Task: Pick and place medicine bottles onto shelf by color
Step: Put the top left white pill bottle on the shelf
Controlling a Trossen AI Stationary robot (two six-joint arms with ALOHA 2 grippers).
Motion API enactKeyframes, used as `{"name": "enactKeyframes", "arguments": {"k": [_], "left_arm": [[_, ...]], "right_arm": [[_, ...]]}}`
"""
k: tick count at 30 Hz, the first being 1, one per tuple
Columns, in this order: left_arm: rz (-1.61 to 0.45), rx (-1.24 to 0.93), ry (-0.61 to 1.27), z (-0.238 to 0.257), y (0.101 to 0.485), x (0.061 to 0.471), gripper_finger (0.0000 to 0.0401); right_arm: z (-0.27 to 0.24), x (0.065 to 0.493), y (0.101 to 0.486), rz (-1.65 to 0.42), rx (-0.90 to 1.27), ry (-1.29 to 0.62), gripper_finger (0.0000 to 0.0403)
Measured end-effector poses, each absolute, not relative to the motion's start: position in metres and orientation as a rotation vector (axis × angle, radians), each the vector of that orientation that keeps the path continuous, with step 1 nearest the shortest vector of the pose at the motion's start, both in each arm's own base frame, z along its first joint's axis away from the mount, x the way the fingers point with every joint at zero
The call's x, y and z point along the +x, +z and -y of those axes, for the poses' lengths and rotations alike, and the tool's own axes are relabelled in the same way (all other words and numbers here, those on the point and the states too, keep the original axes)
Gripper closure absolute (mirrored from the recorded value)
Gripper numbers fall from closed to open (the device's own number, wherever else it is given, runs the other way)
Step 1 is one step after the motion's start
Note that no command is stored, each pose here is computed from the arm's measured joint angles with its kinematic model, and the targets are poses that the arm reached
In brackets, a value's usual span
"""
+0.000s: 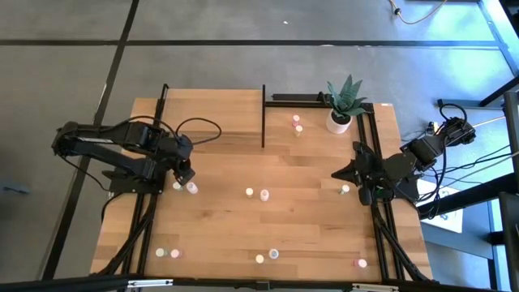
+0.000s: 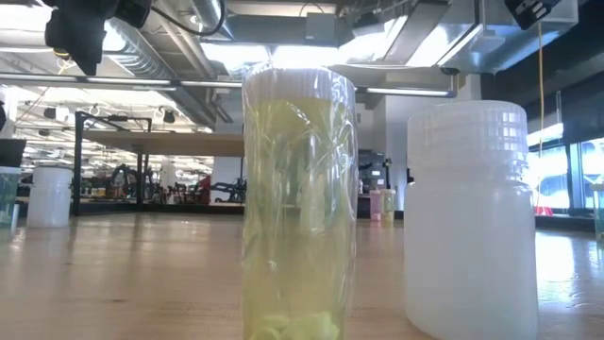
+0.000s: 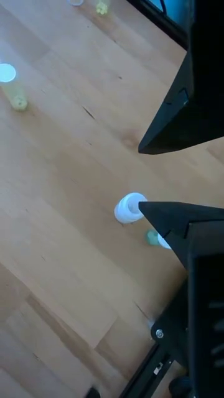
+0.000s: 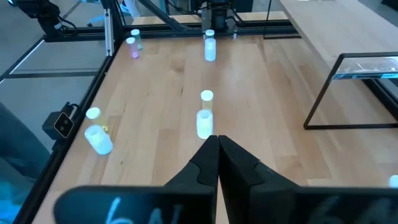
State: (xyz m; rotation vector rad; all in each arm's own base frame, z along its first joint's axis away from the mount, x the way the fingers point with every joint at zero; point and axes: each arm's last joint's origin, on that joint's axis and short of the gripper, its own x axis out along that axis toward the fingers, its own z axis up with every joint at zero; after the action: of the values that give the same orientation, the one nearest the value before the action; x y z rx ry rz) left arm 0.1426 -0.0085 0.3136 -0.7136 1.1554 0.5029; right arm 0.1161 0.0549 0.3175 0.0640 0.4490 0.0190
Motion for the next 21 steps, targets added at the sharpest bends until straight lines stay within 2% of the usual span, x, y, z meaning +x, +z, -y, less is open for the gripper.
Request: {"name": "enactKeyframes", "arguments": {"k": [21], "left_arm": [[-1.179, -0.735, 0.487, 0.0095, 0.3124, 0.1445, 0.0275]], "right_arm": [[-0.0549, 0.1162, 0.3174, -0.449, 0.064, 0.019, 0.0391]]}}
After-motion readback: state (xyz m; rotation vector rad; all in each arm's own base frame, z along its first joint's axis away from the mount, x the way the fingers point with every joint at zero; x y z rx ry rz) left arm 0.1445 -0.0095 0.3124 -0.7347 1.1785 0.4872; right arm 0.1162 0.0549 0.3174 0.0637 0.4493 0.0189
